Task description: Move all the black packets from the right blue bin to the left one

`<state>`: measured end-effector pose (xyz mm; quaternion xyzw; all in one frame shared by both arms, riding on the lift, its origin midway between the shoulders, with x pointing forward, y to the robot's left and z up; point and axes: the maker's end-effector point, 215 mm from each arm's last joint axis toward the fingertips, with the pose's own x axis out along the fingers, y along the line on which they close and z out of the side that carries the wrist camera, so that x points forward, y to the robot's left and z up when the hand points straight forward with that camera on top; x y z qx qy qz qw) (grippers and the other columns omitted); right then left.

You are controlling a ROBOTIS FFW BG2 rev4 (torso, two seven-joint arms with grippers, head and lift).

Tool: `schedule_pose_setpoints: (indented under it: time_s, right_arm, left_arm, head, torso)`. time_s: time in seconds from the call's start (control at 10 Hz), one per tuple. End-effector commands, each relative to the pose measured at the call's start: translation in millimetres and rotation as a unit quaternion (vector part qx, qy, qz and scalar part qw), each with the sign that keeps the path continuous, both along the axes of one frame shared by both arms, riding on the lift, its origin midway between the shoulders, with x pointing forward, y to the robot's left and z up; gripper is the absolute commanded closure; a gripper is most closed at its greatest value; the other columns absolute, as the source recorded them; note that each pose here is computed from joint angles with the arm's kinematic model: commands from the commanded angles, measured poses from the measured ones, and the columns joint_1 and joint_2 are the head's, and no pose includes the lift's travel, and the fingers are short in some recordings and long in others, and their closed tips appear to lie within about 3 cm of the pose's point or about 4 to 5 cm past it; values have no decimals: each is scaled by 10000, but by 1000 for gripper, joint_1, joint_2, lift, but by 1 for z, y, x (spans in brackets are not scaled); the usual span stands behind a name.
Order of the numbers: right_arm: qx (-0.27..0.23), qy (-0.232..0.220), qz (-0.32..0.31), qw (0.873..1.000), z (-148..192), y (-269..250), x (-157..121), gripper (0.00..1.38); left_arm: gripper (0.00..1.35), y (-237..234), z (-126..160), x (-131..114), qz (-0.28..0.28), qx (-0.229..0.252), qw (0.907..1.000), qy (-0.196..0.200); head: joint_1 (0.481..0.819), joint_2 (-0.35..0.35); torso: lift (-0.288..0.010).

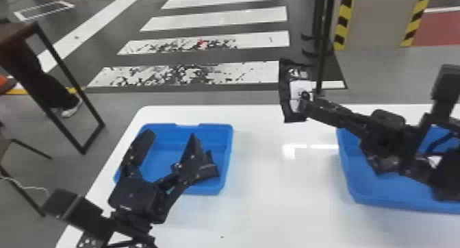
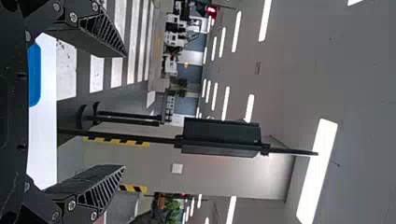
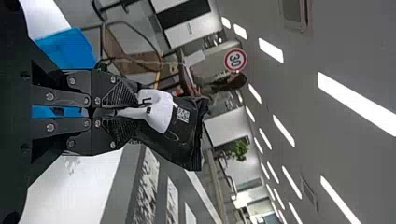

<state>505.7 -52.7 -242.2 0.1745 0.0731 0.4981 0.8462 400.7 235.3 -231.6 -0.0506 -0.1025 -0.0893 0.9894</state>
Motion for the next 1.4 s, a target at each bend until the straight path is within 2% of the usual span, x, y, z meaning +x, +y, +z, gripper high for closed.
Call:
schedule_pose_setpoints:
  time_s: [0.0,0.3,0.5,0.7,1.0,1.3]
  right_arm:
    - [330,464,401,9976,-22,18,-13,1082]
    - [450,783,1199,9887,-33,61,-50,1085]
    - [430,891,1369,9856,-40,74,-57,1093]
    - [408,910,1493,9838,-41,83,-64,1096]
    - [482,1195,1983,9716,-54,120,-99,1098]
    - [442,1225,2079,9694,-56,126,-105,1099]
  left_arm:
    - [194,-5,-1,3,-96,-24,9999,67]
    - [194,-36,-13,14,-712,-203,9962,449]
    - [194,-56,-24,15,-1079,-561,9899,732]
    - [194,-64,-19,14,-1186,-668,9880,735]
    - [194,-67,-24,13,-1230,-727,9863,824]
    - [190,-71,-30,12,-1299,-828,9832,979]
  head:
    - [685,221]
    - [695,249]
    - [695,259]
    - [695,256]
    - [695,278]
    - [695,319]
  torso:
    - [-140]
    - [-140]
    - [-140]
    - [-140]
    - [-140]
    - [-140]
